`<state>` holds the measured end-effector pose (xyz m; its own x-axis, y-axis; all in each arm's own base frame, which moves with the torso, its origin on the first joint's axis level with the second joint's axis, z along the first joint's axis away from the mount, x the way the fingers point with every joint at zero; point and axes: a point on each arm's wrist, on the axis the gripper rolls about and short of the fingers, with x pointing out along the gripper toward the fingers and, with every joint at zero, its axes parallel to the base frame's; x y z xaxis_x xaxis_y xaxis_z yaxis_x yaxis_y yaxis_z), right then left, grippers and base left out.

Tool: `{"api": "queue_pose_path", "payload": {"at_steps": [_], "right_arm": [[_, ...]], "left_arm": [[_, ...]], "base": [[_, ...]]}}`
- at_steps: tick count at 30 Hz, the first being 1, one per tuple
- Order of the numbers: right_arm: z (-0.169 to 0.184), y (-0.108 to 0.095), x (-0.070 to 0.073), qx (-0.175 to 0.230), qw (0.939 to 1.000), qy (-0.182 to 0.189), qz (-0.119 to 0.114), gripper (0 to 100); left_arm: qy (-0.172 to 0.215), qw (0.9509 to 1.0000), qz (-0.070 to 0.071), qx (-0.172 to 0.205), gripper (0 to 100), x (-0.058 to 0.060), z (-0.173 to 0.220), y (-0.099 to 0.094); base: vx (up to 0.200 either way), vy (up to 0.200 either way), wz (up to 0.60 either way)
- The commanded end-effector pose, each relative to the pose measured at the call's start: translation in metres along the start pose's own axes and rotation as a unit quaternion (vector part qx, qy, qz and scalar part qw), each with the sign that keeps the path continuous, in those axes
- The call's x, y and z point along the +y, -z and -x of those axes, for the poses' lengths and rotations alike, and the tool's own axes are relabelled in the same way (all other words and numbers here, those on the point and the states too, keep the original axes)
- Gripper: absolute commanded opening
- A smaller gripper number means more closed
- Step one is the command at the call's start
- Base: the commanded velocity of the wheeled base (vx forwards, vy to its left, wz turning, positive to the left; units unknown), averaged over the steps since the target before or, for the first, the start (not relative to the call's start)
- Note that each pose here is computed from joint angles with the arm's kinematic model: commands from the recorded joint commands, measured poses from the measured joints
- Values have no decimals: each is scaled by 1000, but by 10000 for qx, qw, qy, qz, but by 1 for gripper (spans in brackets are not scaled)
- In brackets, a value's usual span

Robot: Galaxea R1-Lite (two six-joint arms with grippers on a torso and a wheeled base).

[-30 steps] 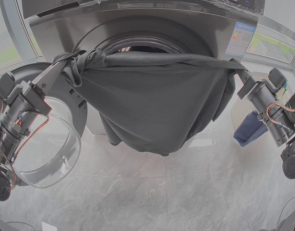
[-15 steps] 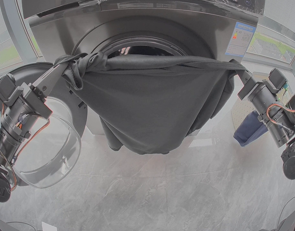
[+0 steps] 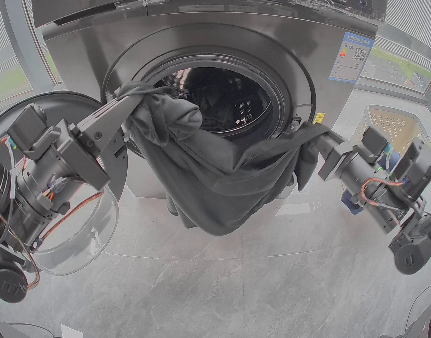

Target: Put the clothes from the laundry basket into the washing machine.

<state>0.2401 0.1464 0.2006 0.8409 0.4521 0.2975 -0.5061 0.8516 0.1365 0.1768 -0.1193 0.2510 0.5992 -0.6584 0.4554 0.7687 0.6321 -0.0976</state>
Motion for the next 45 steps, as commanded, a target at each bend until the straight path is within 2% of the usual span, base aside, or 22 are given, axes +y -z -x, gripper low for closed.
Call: {"api": "queue_pose_path", "payload": {"at_steps": [1,7,8,9,15,21,26,27,33,45], "right_arm": [[-9,74,13,1167,9927,-309,10,100],[-12,122,22,1810,9818,-575,5,100],[-12,123,22,1818,9816,-581,4,100],[-13,132,27,1905,9793,-679,3,100],[-29,160,47,1904,9762,-1034,-18,100],[-59,176,54,1600,9810,-1101,-48,100],[-78,192,47,1464,9839,-1026,72,100],[-84,195,42,1395,9855,-958,88,100],[-103,198,29,1134,9903,-796,105,100],[-120,204,33,908,9924,-825,86,100]], "left_arm": [[163,9998,85,48,0,2,-29,13],[347,9992,181,60,0,-6,-40,19],[338,9992,182,66,0,-6,-40,19],[377,9990,217,107,0,-8,-41,23],[415,9988,228,135,0,-10,-41,25],[486,9984,243,137,0,-13,-41,25],[525,9983,243,90,0,-15,-39,21],[533,9982,245,83,0,-15,-39,20],[558,9981,242,33,0,-17,-37,16],[679,9973,286,81,0,-21,-37,19]], "base": [[0,0,0],[0,0,0],[0,0,0],[0,0,0],[0,0,0],[0,0,0],[0,0,0],[0,0,0],[0,0,0],[0,0,0]]}}
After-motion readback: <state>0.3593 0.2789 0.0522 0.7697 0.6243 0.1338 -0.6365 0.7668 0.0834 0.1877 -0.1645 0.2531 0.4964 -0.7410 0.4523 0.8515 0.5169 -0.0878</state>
